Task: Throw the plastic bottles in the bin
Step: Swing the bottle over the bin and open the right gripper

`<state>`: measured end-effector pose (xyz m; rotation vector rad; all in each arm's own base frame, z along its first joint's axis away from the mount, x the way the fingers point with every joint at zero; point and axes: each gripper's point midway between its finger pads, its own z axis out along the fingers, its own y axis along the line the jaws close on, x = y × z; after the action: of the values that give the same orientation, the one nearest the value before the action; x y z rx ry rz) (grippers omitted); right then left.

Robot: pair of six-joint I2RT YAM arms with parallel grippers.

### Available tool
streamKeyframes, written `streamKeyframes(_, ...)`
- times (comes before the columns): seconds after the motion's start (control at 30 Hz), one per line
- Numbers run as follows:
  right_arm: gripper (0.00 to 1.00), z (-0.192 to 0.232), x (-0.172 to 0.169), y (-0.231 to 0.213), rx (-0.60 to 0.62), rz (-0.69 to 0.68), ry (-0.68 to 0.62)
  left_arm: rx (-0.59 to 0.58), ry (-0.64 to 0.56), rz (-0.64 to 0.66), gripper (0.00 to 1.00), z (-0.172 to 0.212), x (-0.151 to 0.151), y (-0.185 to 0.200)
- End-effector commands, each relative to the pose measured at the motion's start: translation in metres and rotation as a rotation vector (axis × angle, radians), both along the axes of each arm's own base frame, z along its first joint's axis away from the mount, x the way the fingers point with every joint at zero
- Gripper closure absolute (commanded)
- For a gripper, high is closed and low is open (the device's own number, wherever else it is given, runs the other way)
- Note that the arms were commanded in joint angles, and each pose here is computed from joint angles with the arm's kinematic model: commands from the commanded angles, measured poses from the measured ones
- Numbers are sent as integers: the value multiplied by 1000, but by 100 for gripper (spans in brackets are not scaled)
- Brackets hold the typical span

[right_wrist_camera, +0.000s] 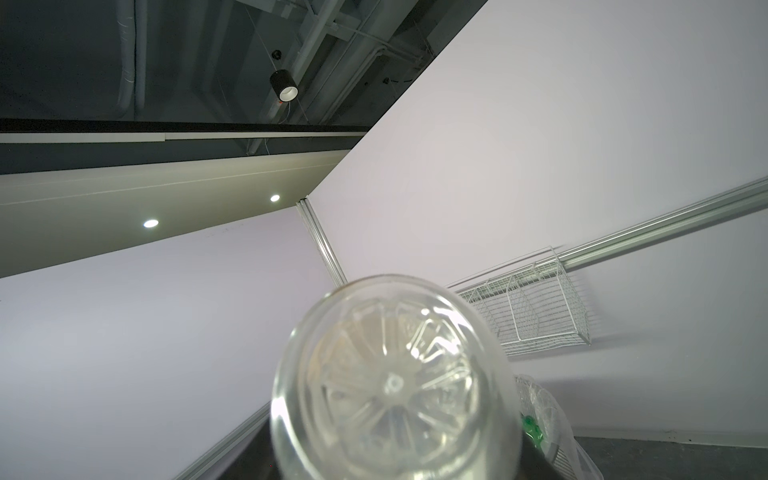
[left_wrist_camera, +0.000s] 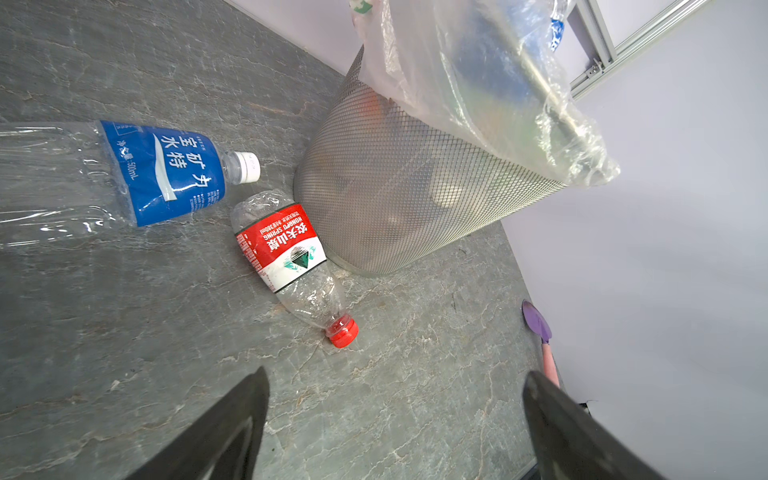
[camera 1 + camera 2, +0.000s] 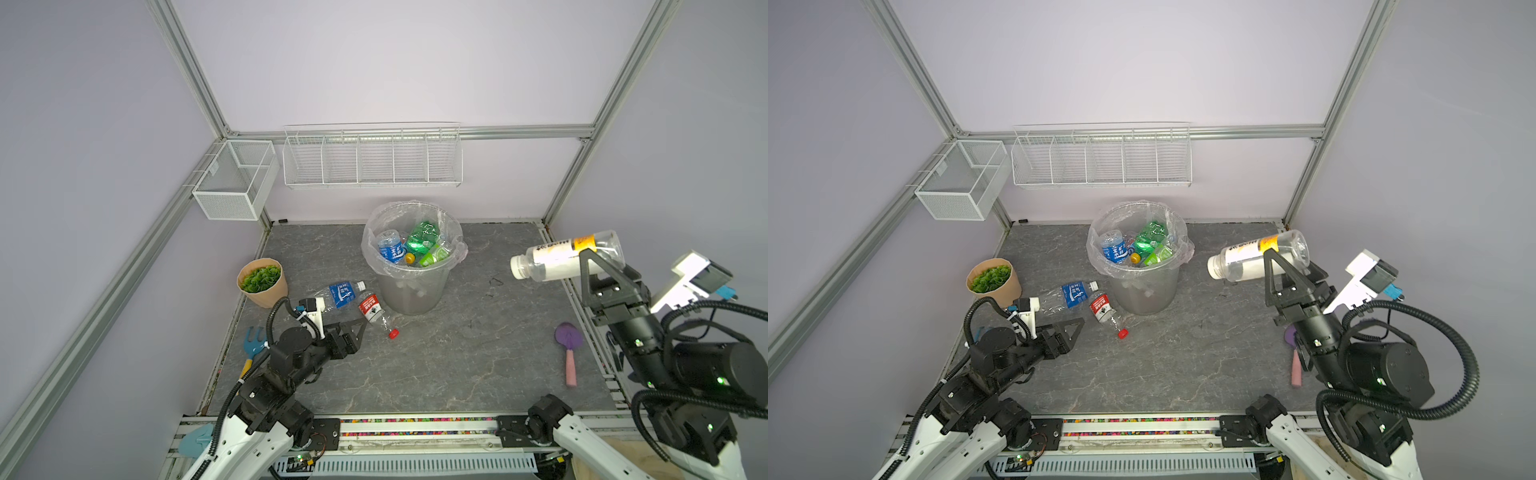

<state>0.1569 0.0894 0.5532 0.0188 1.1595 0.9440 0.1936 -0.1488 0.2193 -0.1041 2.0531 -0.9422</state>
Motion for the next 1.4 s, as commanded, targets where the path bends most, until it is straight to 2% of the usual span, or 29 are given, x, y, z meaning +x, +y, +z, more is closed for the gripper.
streamKeyframes(0.0,80,4,41,39,-81,54,8,-16,-35,0,6,15,0,1)
streamKeyframes(0.1,76,-9,88,75,-167,75,78,-15,-34,3,6,16,-1,2)
streamKeyframes(0.13,67,-20,106,92,-224,93,109,-14,-31,6,6,16,-1,2)
streamKeyframes(0.2,18,-48,135,115,-348,120,244,-9,-30,8,6,17,-1,3)
streamKeyframes(0.23,11,-68,146,119,-416,114,345,-5,-28,6,6,18,-2,4)
streamKeyframes(0.3,12,-97,151,119,-489,94,439,10,-26,10,6,18,-4,7)
streamKeyframes(0.37,12,-105,137,110,-479,82,392,23,-28,16,6,17,-6,10)
streamKeyframes(0.47,12,-106,112,75,-444,-18,354,39,-24,20,6,11,-6,12)
streamKeyframes(0.67,12,-104,78,38,-443,-96,351,6,-10,-1,6,5,2,-1)
streamKeyframes(0.97,12,-131,65,24,-412,-108,450,20,51,20,7,-5,9,-4)
streamKeyframes(1.37,12,-172,54,2,-415,-172,569,109,179,73,9,-37,25,-6)
